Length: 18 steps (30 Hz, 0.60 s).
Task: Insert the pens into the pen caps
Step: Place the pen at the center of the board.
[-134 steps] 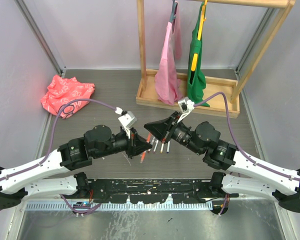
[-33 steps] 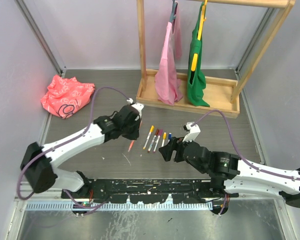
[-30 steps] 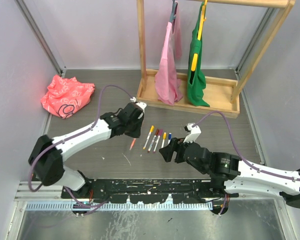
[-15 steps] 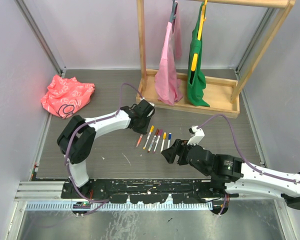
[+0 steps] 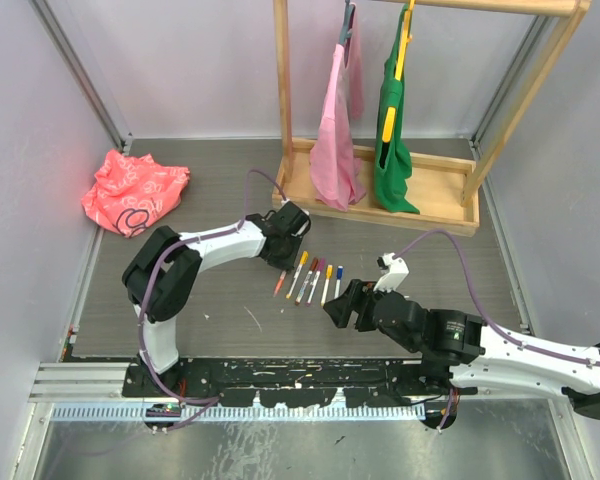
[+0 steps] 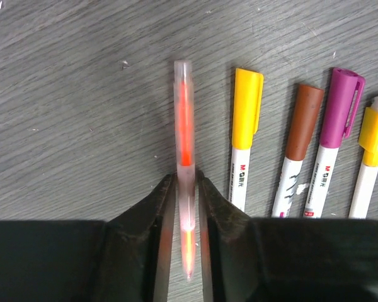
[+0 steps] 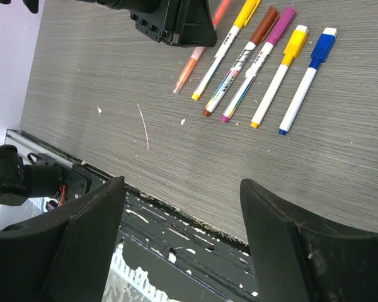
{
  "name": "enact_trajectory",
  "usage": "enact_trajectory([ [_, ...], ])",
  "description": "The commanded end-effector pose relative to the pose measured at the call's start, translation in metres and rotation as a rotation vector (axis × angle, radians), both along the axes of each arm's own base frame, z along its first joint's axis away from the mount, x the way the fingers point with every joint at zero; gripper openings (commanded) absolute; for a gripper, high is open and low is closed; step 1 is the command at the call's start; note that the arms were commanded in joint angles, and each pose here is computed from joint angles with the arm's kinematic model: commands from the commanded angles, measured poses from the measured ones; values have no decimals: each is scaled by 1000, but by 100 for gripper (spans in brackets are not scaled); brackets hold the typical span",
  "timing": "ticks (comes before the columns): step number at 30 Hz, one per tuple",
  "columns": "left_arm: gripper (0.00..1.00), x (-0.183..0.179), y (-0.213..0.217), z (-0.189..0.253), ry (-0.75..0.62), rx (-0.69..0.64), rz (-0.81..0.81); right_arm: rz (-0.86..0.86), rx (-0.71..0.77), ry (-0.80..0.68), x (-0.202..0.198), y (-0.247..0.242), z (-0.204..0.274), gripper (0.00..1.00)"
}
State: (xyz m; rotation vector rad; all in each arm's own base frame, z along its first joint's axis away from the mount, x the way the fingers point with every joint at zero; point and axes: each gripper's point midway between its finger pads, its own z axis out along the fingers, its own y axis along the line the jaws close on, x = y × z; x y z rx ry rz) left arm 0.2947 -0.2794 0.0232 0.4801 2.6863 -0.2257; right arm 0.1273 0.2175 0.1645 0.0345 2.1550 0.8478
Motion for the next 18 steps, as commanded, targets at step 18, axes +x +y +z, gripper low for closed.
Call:
enact_trajectory([
  [18, 42, -15, 3, 202, -335, -373, -142, -59, -48, -185, 26, -6, 53, 92],
])
